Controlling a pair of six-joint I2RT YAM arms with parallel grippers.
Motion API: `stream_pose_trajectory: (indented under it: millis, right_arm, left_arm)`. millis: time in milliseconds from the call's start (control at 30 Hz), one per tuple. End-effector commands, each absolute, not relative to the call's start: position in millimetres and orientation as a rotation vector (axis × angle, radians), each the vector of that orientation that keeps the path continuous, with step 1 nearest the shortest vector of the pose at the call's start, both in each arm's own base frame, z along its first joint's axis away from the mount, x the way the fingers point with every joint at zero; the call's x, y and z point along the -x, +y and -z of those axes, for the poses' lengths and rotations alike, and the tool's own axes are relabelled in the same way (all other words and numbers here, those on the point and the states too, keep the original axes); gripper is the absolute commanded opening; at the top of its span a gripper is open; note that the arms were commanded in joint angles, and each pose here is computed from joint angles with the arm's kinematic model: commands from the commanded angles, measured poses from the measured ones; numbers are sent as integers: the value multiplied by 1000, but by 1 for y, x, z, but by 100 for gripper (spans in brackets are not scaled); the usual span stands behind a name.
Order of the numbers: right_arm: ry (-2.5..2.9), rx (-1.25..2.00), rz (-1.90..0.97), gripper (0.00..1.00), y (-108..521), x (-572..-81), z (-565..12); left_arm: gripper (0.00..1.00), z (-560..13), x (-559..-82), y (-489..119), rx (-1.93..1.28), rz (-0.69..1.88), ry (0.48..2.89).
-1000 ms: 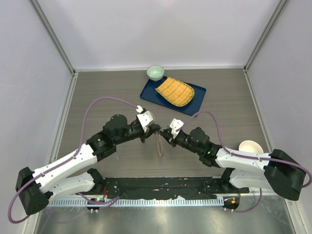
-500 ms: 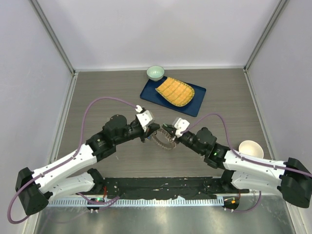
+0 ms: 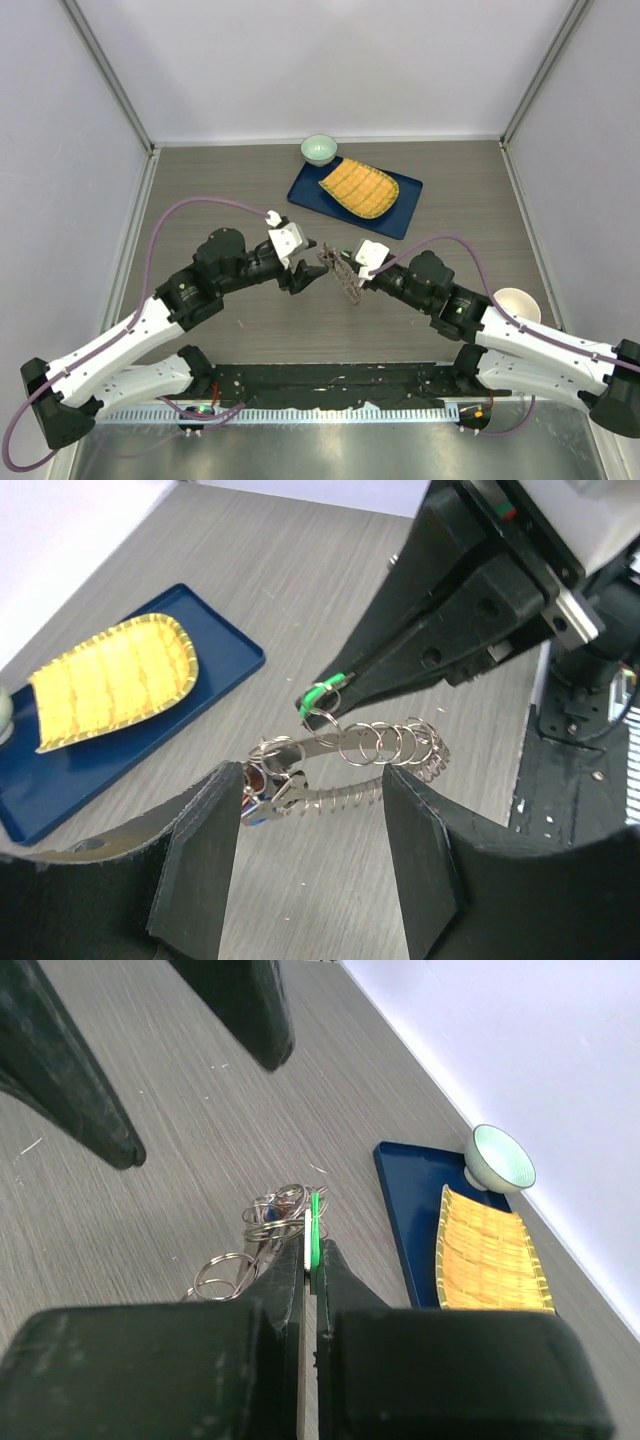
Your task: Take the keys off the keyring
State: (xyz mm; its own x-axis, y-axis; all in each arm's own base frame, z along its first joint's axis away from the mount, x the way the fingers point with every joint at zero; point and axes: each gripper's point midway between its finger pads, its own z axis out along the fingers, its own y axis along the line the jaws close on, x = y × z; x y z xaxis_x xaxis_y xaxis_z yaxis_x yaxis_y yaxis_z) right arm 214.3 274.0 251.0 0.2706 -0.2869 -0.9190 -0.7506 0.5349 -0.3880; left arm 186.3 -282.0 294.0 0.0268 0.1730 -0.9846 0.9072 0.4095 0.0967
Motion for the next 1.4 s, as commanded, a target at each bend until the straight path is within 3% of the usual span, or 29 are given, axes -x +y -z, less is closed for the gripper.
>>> stream_pose_trajectory:
  millis: [0, 667, 1000, 1367]
  right_arm:
    - [1176, 990, -433, 1, 274, -206, -306]
    - [1144, 978, -518, 1, 280, -195, -321]
    - [1103, 1010, -605, 1, 285, -179, -330]
    - [959, 1191, -717, 1, 292, -140, -336]
  left_arm:
    - [61, -299, -168, -288, -1127, 838, 1406]
    - [42, -306, -172, -319, -1150, 948, 1382]
    - [55, -280, -152, -286, -1343, 808, 1344]
    - [53, -305, -146, -285, -1351, 859, 1277]
